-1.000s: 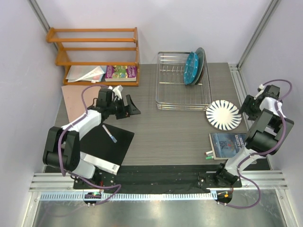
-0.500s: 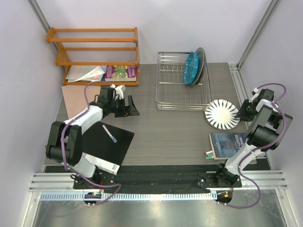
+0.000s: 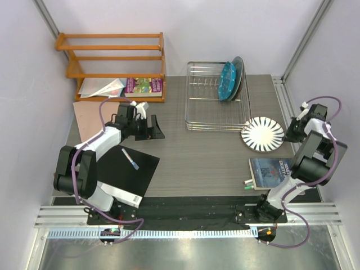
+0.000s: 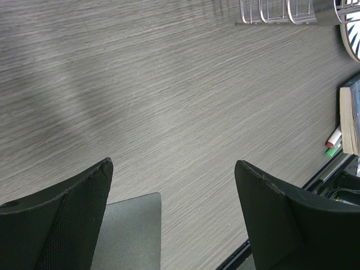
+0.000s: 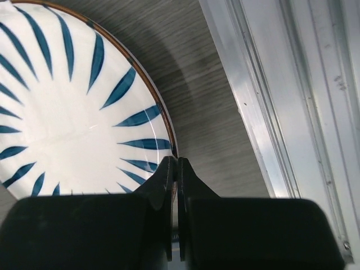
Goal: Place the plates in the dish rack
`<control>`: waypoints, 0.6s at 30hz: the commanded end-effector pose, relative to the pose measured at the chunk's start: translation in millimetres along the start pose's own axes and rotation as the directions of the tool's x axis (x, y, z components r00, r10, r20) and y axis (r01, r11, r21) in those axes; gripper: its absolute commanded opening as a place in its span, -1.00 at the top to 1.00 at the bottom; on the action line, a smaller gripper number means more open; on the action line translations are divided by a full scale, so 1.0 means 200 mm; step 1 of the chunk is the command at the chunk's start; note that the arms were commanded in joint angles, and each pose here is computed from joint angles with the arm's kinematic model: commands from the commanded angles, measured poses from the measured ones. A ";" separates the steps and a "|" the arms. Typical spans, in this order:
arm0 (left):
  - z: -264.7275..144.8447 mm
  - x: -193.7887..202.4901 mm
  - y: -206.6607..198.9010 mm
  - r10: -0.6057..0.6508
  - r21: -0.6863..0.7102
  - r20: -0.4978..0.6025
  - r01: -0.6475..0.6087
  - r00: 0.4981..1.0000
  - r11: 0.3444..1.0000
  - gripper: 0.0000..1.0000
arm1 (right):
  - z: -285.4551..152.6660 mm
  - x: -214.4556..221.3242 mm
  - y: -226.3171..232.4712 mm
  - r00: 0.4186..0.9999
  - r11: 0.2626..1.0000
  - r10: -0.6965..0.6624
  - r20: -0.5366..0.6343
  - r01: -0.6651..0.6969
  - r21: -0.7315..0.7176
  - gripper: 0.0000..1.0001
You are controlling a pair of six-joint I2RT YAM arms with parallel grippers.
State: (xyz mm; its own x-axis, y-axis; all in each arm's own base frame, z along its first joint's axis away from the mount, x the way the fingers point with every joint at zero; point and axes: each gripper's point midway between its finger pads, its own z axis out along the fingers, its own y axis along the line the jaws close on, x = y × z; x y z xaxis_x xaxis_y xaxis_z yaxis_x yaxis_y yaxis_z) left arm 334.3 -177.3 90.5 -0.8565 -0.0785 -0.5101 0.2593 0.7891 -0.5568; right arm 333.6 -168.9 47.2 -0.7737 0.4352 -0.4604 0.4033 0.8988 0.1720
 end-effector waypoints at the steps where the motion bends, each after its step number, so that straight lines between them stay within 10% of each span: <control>1: -0.06 -0.07 -0.07 0.029 0.046 0.066 -0.032 0.997 0.998 -0.78 | -0.30 -0.18 0.01 0.988 0.994 -0.095 0.123 0.088 0.056 0.97; 18: -0.11 -0.09 -0.18 -0.024 0.144 0.126 0.006 0.992 0.990 -0.75 | -0.53 0.14 0.15 0.984 0.988 -0.140 -0.114 0.130 -0.086 0.98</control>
State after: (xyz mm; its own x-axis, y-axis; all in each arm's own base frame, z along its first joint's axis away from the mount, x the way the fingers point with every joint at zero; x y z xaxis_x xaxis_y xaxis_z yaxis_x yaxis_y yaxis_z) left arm 329.6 -186.3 114.2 -0.8348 -0.1490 -0.5300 0.2685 0.7304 -0.6281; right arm 283.6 -147.3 118.0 -0.8473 0.3322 -0.4144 0.3170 0.9423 0.1073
